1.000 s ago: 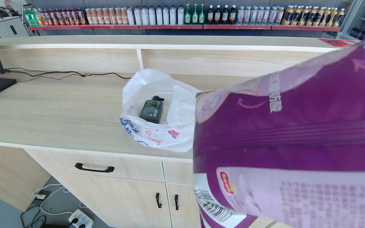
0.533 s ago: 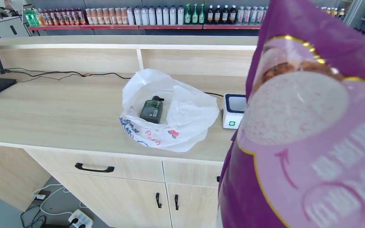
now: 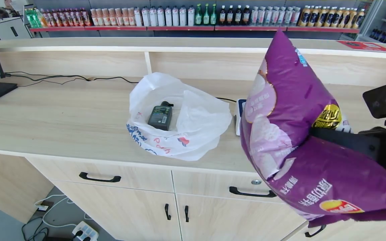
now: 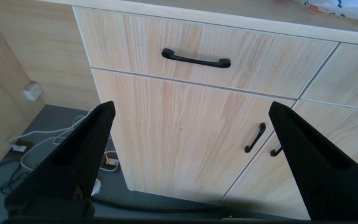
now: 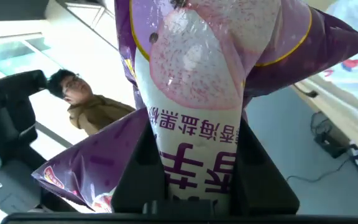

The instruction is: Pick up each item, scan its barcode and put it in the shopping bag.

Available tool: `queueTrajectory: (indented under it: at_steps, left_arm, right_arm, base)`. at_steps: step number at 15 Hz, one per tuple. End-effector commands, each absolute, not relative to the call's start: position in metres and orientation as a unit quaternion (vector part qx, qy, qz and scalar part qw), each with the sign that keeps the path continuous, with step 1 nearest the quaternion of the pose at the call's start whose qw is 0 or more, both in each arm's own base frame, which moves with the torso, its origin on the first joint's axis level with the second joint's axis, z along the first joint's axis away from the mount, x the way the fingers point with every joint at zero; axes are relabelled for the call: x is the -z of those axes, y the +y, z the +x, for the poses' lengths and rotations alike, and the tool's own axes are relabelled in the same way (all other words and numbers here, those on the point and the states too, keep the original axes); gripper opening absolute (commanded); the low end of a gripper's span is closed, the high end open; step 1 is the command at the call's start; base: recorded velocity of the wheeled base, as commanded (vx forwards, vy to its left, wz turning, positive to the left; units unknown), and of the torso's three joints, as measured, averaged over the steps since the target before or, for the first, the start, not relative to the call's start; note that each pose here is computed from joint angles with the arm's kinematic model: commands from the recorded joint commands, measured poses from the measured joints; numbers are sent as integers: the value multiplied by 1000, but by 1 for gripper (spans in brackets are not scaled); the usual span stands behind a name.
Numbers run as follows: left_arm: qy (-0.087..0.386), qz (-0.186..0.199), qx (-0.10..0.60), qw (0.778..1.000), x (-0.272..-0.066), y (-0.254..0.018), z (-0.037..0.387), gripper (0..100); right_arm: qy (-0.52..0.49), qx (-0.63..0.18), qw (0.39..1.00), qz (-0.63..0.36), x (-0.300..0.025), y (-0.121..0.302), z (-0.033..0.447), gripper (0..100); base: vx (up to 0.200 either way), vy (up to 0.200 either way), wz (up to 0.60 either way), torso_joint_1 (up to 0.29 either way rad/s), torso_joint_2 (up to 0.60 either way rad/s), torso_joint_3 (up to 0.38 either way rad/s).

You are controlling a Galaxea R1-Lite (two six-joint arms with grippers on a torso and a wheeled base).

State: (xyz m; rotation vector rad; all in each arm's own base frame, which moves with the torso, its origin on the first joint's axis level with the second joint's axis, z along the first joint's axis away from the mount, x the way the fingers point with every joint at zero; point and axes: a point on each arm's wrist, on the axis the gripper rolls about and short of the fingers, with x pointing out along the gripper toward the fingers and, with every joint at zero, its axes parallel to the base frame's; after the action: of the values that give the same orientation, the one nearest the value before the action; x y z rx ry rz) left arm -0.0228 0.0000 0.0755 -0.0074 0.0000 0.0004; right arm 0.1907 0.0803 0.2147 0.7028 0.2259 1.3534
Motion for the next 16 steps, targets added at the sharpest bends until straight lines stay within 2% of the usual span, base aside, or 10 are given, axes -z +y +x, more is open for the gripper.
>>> queueTrajectory:
  at_steps: [1, 4, 7, 9, 11, 15, 16]
  left_arm:
    - [0, -4, 0, 1000, -75, 0, -23, 100]
    - [0, -4, 0, 1000, -75, 0, -23, 100]
    - [0, -4, 1, 1000, -75, 0, -23, 100]
    - [1, -4, 1, 1000, -76, 0, -23, 100]
    - [0, -4, 0, 1000, -75, 0, -23, 100]
    - [0, -4, 0, 1000, -75, 0, -23, 100]
    - [0, -4, 0, 1000, -75, 0, -23, 100]
  right_arm:
    - [89, -585, 744, 309, -210, 73, 217, 0]
    - [63, -580, 754, 301, -249, 63, 210, 0]
    - [55, -573, 766, 286, -258, 61, 214, 0]
    - [43, -571, 778, 258, -254, 61, 216, 0]
    - [-11, -548, 826, 130, -223, 58, 242, 0]
    - [-79, -500, 859, 74, -232, 65, 256, 0]
    - [-101, -444, 888, 71, -232, 71, 262, 0]
  base:
    - [0, 0, 0, 0, 0, 0]
    - [0, 0, 0, 0, 0, 0]
    - [0, 0, 0, 0, 0, 0]
    - [0, 0, 0, 0, 0, 0]
    - [0, 0, 0, 0, 0, 0]
    - [0, 0, 0, 0, 0, 0]
    - [0, 0, 0, 0, 0, 0]
